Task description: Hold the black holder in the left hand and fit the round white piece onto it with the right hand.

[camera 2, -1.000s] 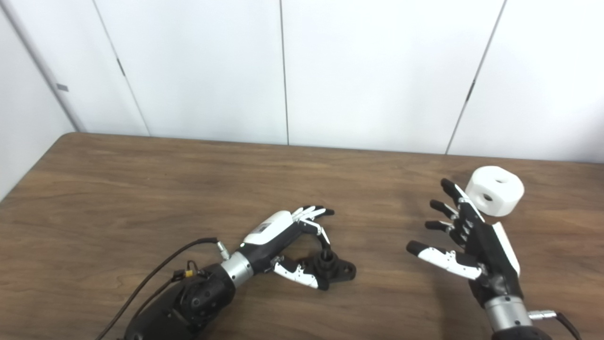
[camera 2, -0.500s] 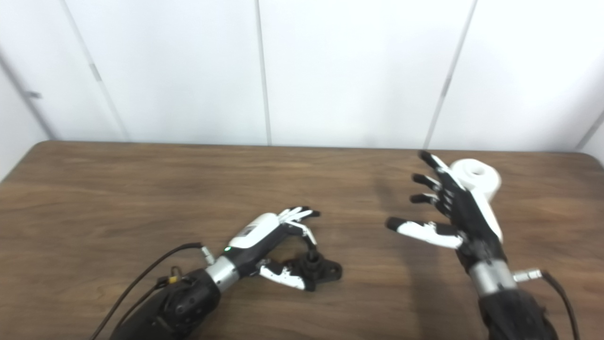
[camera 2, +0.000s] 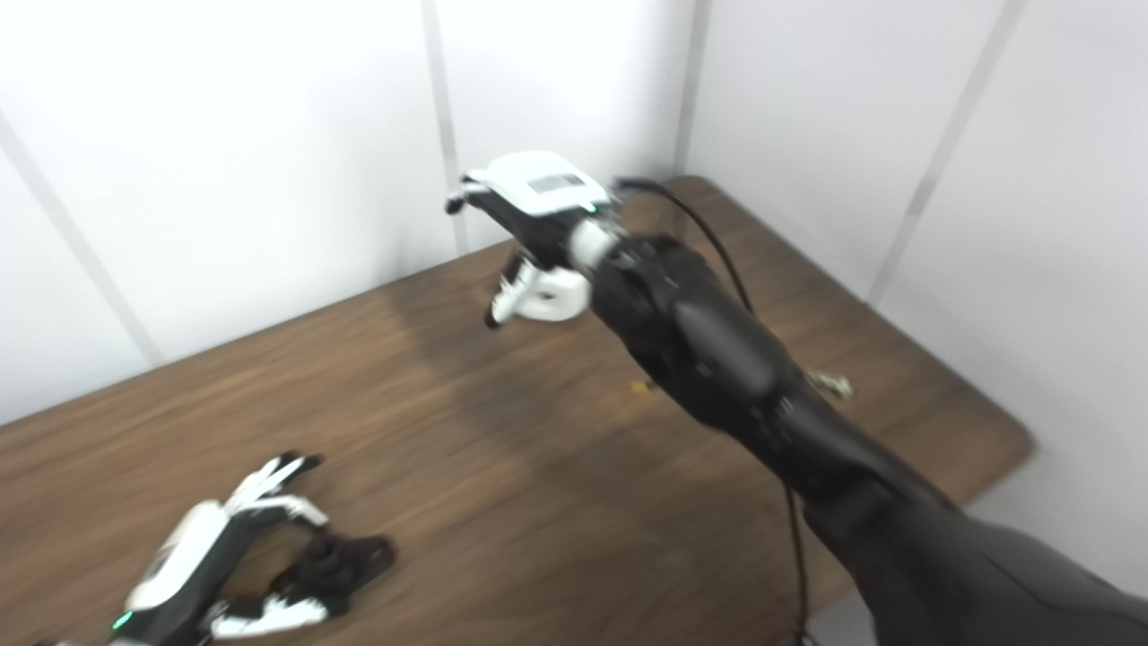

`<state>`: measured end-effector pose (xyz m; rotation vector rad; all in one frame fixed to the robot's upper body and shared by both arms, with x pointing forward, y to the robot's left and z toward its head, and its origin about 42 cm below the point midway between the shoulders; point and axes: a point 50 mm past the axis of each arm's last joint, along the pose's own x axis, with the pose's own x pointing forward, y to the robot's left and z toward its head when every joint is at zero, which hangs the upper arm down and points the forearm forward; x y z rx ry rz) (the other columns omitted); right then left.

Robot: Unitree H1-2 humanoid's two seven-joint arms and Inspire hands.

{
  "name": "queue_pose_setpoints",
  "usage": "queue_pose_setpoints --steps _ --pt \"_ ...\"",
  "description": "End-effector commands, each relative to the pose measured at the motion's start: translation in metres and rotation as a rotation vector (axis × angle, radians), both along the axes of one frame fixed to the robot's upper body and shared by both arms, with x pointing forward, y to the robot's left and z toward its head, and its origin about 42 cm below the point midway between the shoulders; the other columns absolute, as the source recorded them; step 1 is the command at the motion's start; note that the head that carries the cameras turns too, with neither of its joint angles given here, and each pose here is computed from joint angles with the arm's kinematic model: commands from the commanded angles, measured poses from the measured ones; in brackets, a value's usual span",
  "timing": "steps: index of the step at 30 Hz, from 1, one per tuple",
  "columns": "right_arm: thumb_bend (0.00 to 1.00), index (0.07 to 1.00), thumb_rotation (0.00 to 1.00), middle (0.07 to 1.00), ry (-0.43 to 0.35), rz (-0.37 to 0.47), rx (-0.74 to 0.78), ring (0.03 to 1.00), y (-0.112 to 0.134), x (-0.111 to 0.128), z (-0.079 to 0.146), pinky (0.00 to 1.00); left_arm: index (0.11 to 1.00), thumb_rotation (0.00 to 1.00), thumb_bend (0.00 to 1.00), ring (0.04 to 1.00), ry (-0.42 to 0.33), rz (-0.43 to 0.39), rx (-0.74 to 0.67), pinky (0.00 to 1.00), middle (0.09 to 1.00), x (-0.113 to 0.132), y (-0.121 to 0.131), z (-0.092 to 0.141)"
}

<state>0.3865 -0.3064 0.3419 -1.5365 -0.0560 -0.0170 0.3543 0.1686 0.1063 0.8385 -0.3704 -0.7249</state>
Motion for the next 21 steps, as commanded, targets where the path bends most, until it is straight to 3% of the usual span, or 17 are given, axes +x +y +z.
queue_pose_setpoints --steps 1,9,14,21 --pt "0.87 0.819 0.25 0.965 -0.053 -0.061 -0.113 0.923 -0.014 0.009 0.033 0.74 0.482 0.05 0.52 1.0 0.178 0.084 0.173 1.0 0.938 -0.019 0.05 -0.049" --pt "0.94 0.841 0.29 0.998 0.038 -0.197 -0.227 0.976 -0.051 0.032 0.056 0.87 0.481 0.05 0.52 1.0 0.162 0.082 0.164 1.0 0.932 -0.018 0.053 -0.049" --pt "0.98 0.868 0.26 1.0 0.114 -0.238 -0.279 0.999 -0.063 0.04 0.057 0.97 0.481 0.05 0.52 1.0 0.164 0.087 0.154 1.0 0.932 -0.018 0.053 -0.044" --pt "1.0 0.882 0.33 1.0 0.199 -0.275 -0.255 1.0 -0.067 0.045 0.056 0.98 0.482 0.05 0.52 1.0 0.17 0.094 0.142 1.0 0.931 -0.02 0.055 -0.042"
